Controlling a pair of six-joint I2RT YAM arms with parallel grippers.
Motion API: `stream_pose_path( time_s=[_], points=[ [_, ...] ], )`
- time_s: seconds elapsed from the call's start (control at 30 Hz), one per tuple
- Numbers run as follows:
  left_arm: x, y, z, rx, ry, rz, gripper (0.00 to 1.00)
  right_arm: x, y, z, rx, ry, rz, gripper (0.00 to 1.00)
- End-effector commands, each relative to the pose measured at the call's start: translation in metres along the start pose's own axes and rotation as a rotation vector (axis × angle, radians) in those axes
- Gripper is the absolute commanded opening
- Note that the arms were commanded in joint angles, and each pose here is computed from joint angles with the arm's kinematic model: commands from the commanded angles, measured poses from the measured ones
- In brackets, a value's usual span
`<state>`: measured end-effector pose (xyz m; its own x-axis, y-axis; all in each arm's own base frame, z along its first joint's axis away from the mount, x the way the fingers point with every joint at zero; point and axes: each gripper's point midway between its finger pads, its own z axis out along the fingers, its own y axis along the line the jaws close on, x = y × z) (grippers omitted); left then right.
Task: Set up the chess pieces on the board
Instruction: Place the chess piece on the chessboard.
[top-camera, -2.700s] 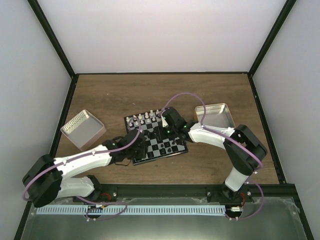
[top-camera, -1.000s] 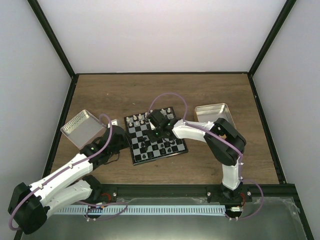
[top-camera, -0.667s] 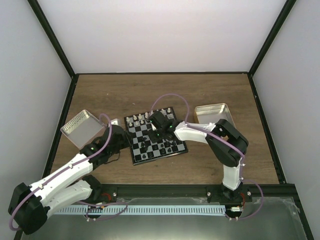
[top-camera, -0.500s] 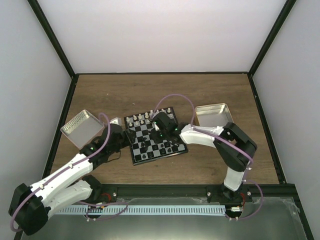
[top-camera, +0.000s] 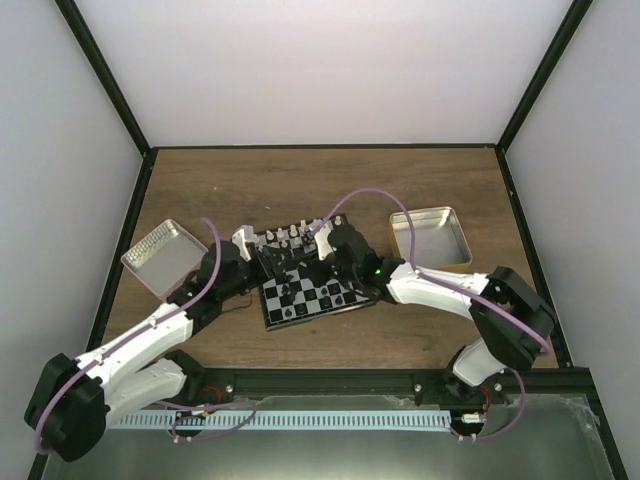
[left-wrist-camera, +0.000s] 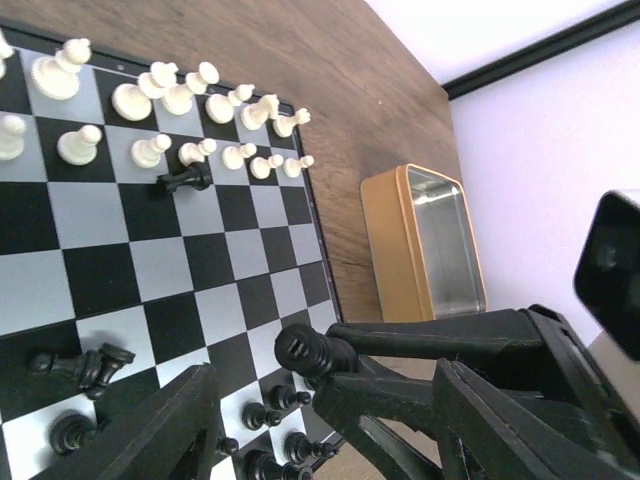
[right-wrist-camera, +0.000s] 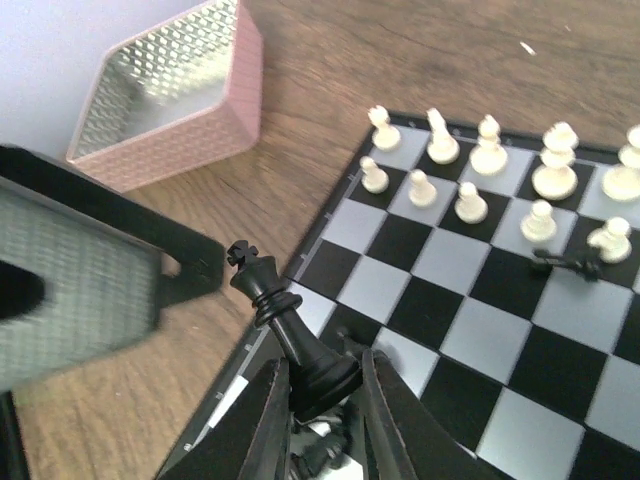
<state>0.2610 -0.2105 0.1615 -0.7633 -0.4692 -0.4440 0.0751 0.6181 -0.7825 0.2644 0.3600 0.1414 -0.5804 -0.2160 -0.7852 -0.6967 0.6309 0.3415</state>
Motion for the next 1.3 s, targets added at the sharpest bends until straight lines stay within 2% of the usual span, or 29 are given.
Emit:
stream_pose_path(
  time_s=[0.0, 0.27, 0.43, 0.6, 0.8, 0.87, 0.97, 1.0, 1.1, 1.27],
  points=[
    [-0.001, -0.012, 0.003, 0.096, -0.010, -0.033, 0.57, -0.021, 0.026, -0.009, -0.114, -0.077, -0.024, 0.17],
    [-0.007, -0.006, 0.000, 0.082, -0.064, -0.052, 0.41, -0.024, 0.032, -0.015, -0.149, -0.089, -0.034, 0.17],
    [-0.011, -0.013, -0.004, 0.111, -0.079, -0.047, 0.37, -0.022, 0.033, -0.014, -0.152, -0.083, -0.036, 0.17],
    [-0.010, -0.016, -0.003, 0.127, -0.071, -0.036, 0.23, -0.022, 0.033, -0.014, -0.154, -0.082, -0.037, 0.17],
    [-0.005, -0.015, -0.001, 0.127, -0.046, -0.017, 0.13, -0.023, 0.032, -0.015, -0.145, -0.086, -0.033, 0.18],
    [-0.004, -0.013, -0.001, 0.116, -0.047, 0.005, 0.12, -0.023, 0.028, -0.015, -0.125, -0.087, -0.023, 0.22],
    [-0.009, -0.010, -0.002, 0.066, -0.056, 0.076, 0.12, -0.020, 0.011, -0.015, -0.031, -0.080, 0.008, 0.38],
    [-0.011, -0.006, -0.003, 0.027, -0.058, 0.116, 0.12, -0.017, 0.002, -0.015, 0.020, -0.077, 0.022, 0.40],
    [-0.015, 0.006, -0.006, -0.093, -0.039, 0.223, 0.12, -0.011, -0.023, -0.022, 0.150, -0.071, 0.053, 0.44],
    [-0.015, 0.004, -0.007, -0.131, 0.007, 0.367, 0.12, -0.006, -0.067, -0.039, 0.346, -0.074, 0.165, 0.48]
  ],
)
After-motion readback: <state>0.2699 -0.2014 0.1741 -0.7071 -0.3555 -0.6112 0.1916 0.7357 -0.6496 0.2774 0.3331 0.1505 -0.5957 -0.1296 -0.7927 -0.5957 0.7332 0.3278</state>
